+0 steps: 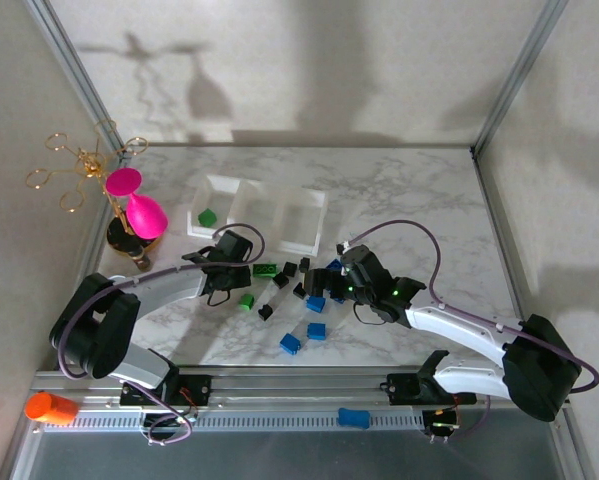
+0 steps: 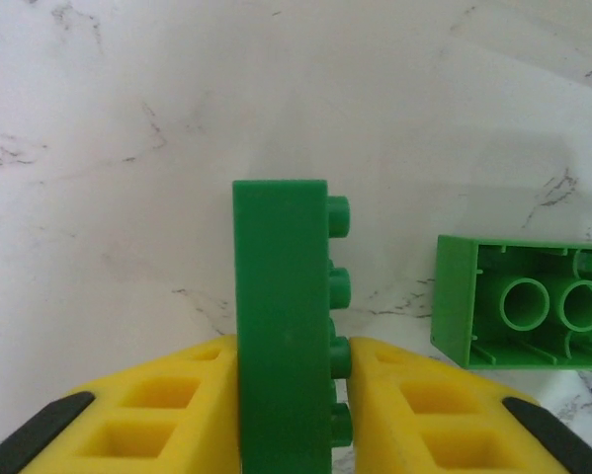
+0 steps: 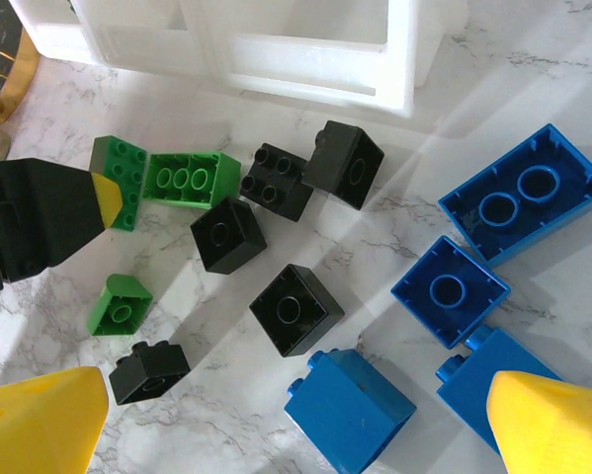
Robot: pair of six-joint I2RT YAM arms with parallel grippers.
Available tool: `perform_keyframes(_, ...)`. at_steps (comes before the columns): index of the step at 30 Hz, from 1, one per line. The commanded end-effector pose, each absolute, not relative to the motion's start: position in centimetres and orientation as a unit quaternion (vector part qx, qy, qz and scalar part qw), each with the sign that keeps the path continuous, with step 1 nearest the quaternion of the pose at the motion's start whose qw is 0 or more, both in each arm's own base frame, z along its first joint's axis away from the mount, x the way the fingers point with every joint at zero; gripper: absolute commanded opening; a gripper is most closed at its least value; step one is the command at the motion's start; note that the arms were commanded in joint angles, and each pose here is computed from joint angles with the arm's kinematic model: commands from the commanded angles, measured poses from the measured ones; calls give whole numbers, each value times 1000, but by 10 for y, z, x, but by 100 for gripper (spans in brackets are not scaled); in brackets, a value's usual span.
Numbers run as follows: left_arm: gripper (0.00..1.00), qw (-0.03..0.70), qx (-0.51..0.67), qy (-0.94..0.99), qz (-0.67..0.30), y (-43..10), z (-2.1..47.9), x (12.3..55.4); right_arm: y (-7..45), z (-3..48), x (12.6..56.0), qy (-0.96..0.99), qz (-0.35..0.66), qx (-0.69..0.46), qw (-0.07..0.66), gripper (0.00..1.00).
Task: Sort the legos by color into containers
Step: Pick up the lego from the middle-left of the table.
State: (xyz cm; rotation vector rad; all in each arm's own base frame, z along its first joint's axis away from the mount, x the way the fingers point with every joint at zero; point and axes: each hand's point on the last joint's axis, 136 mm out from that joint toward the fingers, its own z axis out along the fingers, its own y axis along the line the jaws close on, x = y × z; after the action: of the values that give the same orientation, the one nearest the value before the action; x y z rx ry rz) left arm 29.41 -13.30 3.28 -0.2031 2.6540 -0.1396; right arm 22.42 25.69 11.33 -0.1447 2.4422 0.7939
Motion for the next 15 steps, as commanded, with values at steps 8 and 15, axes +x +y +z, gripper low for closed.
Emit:
perform_keyframes(8,19,278,-85,956,-46,-126,61,297,262,119,228,908,298,-53,289,99)
perform_keyframes(15,14,339,-114,933,-41,-119,112,328,266,126,231,903,308,-52,295,99)
